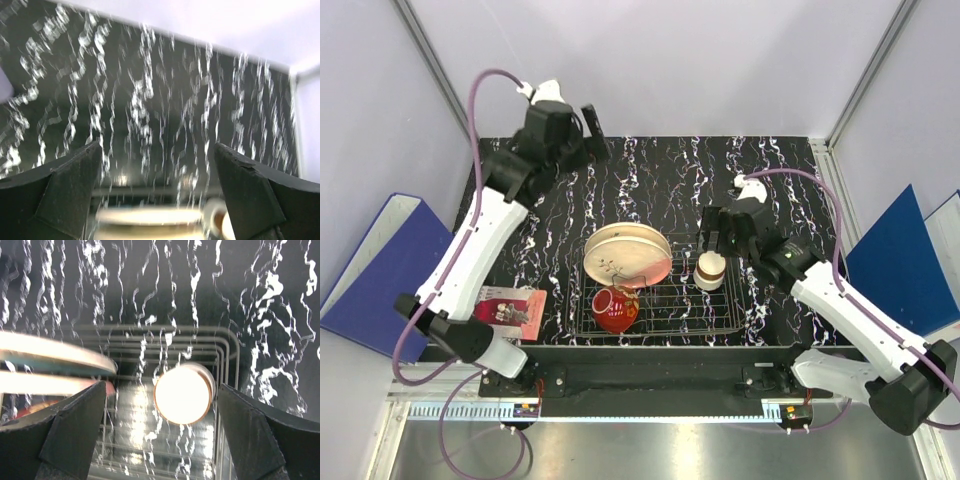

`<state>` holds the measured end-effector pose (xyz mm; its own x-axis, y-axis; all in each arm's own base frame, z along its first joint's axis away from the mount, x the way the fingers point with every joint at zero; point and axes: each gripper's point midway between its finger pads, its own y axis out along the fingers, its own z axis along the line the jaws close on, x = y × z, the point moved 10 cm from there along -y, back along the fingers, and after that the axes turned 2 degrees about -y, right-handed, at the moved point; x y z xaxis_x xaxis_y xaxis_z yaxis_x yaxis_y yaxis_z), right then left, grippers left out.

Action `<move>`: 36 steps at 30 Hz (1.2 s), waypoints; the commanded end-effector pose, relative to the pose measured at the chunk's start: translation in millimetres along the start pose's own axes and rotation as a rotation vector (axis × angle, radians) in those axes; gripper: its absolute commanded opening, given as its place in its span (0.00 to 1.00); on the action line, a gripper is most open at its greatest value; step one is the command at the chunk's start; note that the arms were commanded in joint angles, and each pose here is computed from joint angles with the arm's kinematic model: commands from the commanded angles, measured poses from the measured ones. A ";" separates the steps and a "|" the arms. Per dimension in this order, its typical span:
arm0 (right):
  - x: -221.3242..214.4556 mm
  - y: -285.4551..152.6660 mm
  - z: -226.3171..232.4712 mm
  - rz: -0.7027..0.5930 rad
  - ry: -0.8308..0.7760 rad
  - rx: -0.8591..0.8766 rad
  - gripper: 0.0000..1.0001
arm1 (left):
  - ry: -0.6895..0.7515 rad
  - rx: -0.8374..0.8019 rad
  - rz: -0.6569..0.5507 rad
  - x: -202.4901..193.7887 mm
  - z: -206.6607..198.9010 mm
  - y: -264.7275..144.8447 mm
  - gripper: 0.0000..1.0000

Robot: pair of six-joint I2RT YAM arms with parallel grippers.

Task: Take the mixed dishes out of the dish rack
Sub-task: Pick up the cup from the dish rack.

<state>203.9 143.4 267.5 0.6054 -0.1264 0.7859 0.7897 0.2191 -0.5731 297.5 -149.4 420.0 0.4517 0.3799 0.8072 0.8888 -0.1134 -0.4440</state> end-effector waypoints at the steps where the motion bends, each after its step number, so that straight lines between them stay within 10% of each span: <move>1: -12.8 -8.8 -2.0 0.036 -0.067 -0.074 1.00 | 0.058 0.039 0.019 -29.7 11.4 6.5 0.99; 25: -68.4 51.9 3.3 0.223 -0.110 -0.120 0.98 | 0.079 -0.059 0.036 -71.0 38.5 -51.8 0.99; 36: -67.2 47.0 0.1 0.191 -0.107 -0.117 0.61 | 0.083 -0.054 0.053 -78.5 36.8 -48.1 0.99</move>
<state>201.1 161.4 180.0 0.7675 0.0347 0.6401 0.6352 0.0934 -0.7667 213.2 -137.0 358.9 0.5372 0.2728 0.7981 0.8434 -0.1777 -0.5070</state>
